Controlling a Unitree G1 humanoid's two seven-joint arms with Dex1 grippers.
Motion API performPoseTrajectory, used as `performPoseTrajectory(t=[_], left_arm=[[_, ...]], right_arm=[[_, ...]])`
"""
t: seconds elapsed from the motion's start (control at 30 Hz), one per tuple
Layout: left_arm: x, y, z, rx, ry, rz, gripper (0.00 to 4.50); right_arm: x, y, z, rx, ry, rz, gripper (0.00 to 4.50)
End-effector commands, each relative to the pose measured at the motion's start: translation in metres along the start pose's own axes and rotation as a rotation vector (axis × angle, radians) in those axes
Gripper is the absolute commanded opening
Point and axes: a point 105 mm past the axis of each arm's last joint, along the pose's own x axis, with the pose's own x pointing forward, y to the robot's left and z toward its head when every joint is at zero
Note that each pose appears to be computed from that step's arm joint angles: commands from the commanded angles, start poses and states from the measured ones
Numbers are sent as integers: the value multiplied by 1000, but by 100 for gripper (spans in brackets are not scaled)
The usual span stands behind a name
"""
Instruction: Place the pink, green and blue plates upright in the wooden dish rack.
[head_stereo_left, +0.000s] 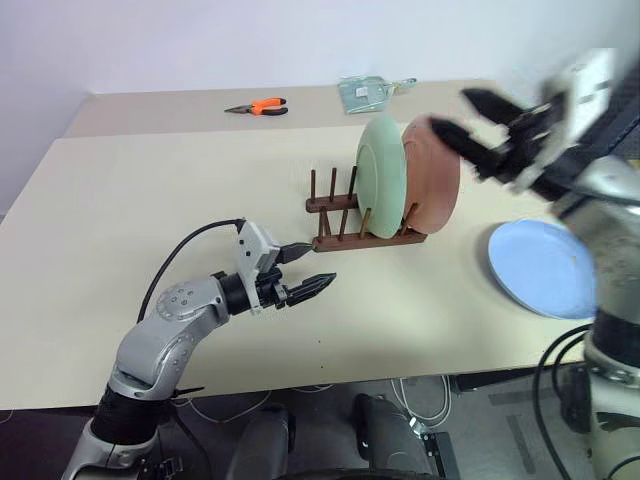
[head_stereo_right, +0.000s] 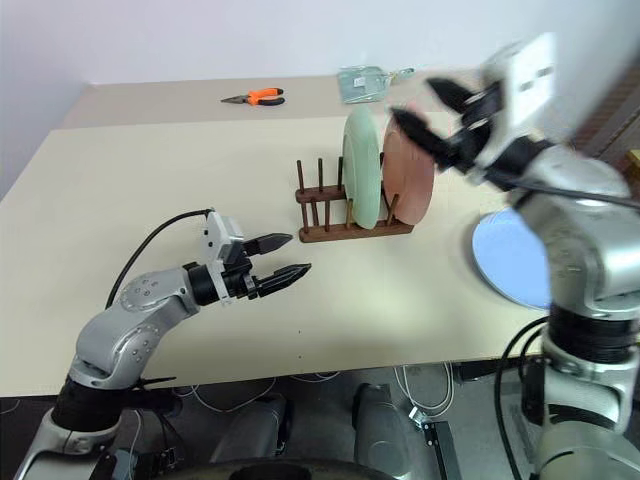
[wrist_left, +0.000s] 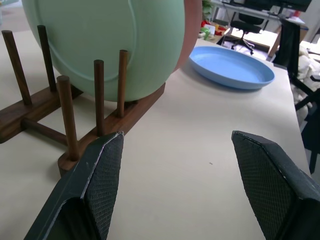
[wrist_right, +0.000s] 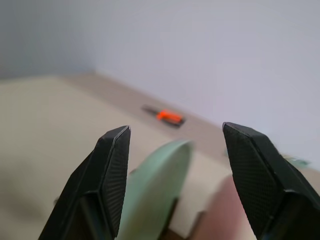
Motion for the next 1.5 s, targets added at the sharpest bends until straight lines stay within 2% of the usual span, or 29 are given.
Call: performPoseTrajectory(t=[0.03, 0.07, 0.17, 0.3, 0.43, 0.53, 0.6, 0.73, 0.77, 0.93, 1.0, 1.07, 1.13, 1.17, 1.23, 1.3, 1.4, 1.5], left_arm=[[5, -5, 3, 31, -7, -45, 356], [6, -5, 2, 34, -1, -55, 356], [9, -4, -1, 37, 6, -70, 356], [13, -4, -2, 56, 14, -89, 356], [16, -5, -1, 64, 11, -98, 356], [15, -6, 1, 67, 6, -99, 356], [12, -6, 1, 68, 7, -93, 356], [10, -4, 0, 73, 12, -75, 356], [9, -4, 0, 73, 11, -72, 356], [7, -3, 1, 73, 8, -62, 356], [5, 0, 1, 73, 9, -54, 356], [2, 4, 0, 79, 16, -42, 356], [-1, 10, 0, 83, 23, -21, 356], [-1, 12, 0, 85, 25, -14, 356], [-4, 18, 1, 83, 25, 3, 356], [-9, 23, 1, 83, 27, 24, 356], [-17, 32, 0, 87, 37, 62, 356], [-30, 44, -3, 97, 58, 121, 356]], right_arm=[[-46, -44, -19, -52, 142, -175, 431], [-59, -49, -36, -78, 227, -200, 449], [-86, -30, -84, -87, 452, -136, 449], [-106, -8, -141, -70, 659, -120, 449], [-122, -3, -189, -96, 819, -172, 449], [-129, -9, -206, -111, 877, -221, 359], [-134, -13, -214, -144, 920, -222, 263], [-129, -25, -213, -174, 908, -257, 60], [-125, -29, -209, -184, 890, -268, 6], [-100, -48, -173, -317, 767, -310, 2], [-69, -59, -124, -391, 560, -339, 2], [-28, -58, -48, -411, 236, -351, 2], [0, -39, 11, -308, -30, -286, 2], [6, -32, 25, -266, -91, -256, 2], [25, 2, 61, -62, -271, -85, 2], [36, 40, 83, 142, -382, 112, 2], [52, 75, 87, 406, -417, 265, 2], [74, 113, 67, 714, -342, 370, 2]])
